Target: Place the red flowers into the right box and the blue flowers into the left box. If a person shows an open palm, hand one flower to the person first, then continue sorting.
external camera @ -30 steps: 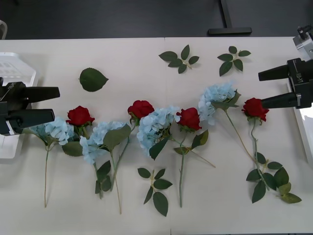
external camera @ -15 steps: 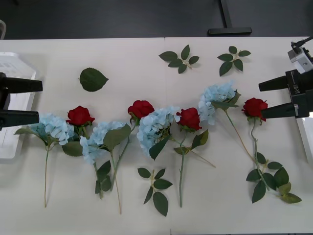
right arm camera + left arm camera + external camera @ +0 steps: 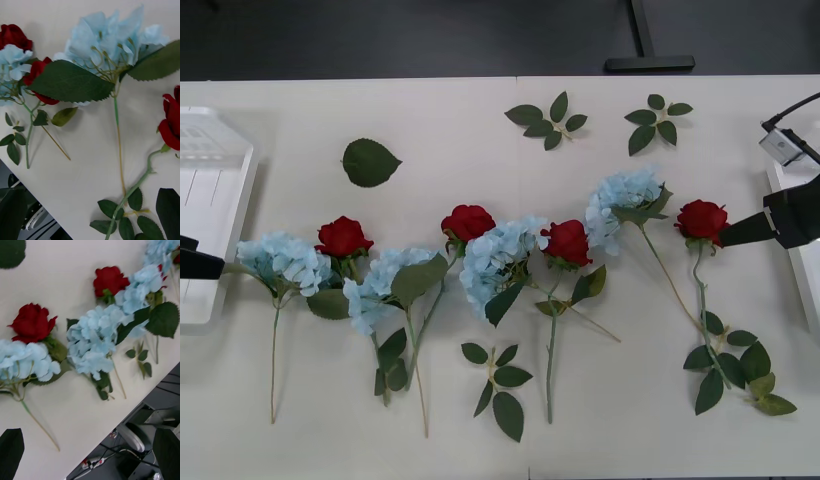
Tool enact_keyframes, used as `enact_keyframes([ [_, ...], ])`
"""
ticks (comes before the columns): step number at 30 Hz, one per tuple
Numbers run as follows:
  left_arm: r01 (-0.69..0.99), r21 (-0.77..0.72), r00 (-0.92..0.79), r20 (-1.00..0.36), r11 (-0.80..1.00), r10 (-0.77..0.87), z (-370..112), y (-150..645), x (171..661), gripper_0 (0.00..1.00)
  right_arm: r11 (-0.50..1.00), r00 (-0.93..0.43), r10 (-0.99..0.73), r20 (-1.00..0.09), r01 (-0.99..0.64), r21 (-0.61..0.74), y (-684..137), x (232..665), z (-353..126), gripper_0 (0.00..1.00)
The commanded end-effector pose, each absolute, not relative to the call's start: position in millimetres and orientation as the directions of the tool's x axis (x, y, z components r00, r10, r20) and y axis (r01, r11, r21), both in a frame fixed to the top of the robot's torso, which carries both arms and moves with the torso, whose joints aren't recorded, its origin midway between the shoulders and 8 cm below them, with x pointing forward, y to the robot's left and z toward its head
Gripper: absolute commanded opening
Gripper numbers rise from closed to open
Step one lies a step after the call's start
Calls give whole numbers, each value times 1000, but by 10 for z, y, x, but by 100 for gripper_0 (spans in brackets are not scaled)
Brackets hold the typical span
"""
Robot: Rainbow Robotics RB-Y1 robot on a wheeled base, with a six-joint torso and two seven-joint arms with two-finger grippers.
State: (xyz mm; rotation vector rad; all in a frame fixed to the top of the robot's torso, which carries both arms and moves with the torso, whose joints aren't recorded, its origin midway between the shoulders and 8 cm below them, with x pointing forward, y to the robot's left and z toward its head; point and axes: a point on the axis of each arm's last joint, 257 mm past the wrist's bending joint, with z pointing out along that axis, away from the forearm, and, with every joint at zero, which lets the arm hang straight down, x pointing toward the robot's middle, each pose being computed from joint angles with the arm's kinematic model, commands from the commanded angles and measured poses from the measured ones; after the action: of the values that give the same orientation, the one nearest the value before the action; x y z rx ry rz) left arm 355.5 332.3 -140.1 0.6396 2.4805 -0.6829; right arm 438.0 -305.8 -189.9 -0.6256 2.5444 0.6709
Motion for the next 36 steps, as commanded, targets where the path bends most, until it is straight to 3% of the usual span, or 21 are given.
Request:
enact_keyframes([
  [1,374,-352,-876,-439,858,202,-1603,3416,3491,100,819,-832,-275,-482,-465,337,-2983,4475,-1969,100],
  [18,182,-193,-948,-294,964,119,-2493,3466,3555,100,963,-922,-36,-385,-136,234,-3114,4761,-2650,100],
  [27,190,-126,-946,-289,974,147,-2802,3436,3734,100,983,-915,-45,-400,-111,143,-3148,4853,-2878,100],
  [36,178,-143,-946,-296,974,129,-3079,3368,3925,100,983,-925,6,-379,-63,170,-3066,4897,-3069,100],
])
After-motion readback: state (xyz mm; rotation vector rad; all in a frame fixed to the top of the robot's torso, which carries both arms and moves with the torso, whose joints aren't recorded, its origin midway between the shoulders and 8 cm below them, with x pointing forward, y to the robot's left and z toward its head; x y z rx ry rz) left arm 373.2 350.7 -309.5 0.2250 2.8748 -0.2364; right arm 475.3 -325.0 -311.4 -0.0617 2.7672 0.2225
